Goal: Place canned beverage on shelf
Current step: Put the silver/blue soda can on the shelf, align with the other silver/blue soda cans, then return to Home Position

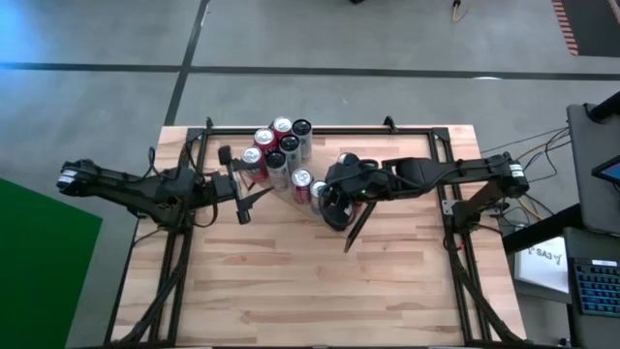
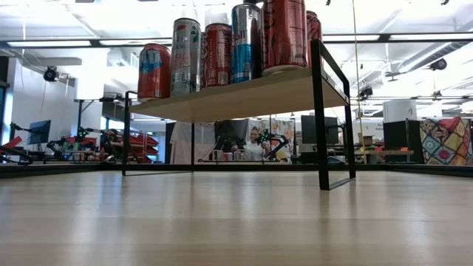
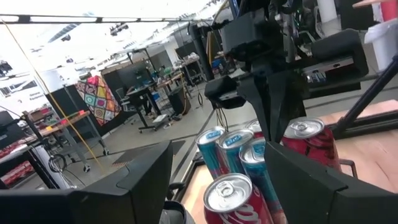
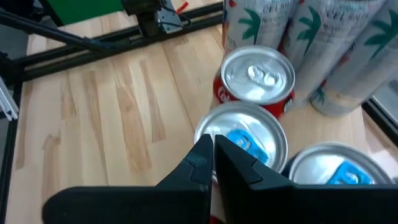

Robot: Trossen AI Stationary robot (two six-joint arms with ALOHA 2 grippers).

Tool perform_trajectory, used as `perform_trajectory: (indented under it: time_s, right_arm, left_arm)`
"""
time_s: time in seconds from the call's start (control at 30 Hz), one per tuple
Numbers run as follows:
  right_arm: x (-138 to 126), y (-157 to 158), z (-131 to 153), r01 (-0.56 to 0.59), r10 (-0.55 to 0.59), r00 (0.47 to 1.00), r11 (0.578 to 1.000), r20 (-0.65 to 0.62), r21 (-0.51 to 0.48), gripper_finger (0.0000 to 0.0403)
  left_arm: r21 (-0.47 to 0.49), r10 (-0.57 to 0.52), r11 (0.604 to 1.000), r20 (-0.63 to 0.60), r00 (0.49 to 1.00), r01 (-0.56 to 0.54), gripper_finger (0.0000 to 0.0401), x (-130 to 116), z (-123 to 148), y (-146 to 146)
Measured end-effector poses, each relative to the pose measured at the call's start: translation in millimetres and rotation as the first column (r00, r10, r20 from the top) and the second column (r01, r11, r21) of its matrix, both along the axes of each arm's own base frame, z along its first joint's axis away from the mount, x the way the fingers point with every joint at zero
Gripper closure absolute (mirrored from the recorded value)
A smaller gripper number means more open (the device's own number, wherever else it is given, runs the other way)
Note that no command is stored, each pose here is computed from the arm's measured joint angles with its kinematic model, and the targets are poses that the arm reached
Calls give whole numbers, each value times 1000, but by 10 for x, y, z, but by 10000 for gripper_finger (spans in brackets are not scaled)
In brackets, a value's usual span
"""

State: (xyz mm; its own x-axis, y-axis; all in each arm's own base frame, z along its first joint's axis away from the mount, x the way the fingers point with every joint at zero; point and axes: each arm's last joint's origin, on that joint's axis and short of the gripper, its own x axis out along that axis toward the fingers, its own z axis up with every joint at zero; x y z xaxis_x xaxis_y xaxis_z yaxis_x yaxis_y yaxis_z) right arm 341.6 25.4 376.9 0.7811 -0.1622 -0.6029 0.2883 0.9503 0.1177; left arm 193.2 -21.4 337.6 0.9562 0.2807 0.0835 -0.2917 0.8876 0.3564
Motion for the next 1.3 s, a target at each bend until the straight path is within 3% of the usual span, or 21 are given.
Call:
perform_trajectory:
  time_s: [1.0, 1.3]
  right_arm:
    - [-104, -10, 15, -1, 1, 999, 1000, -53, -5, 394]
    - [-165, -28, 309, 34, -33, 999, 999, 14, -26, 394]
  left_arm:
    - [-2, 0, 1000, -21, 1000, 0, 161, 2, -22, 0]
    - [-1, 0, 1000, -27, 1000, 0, 161, 1, -27, 0]
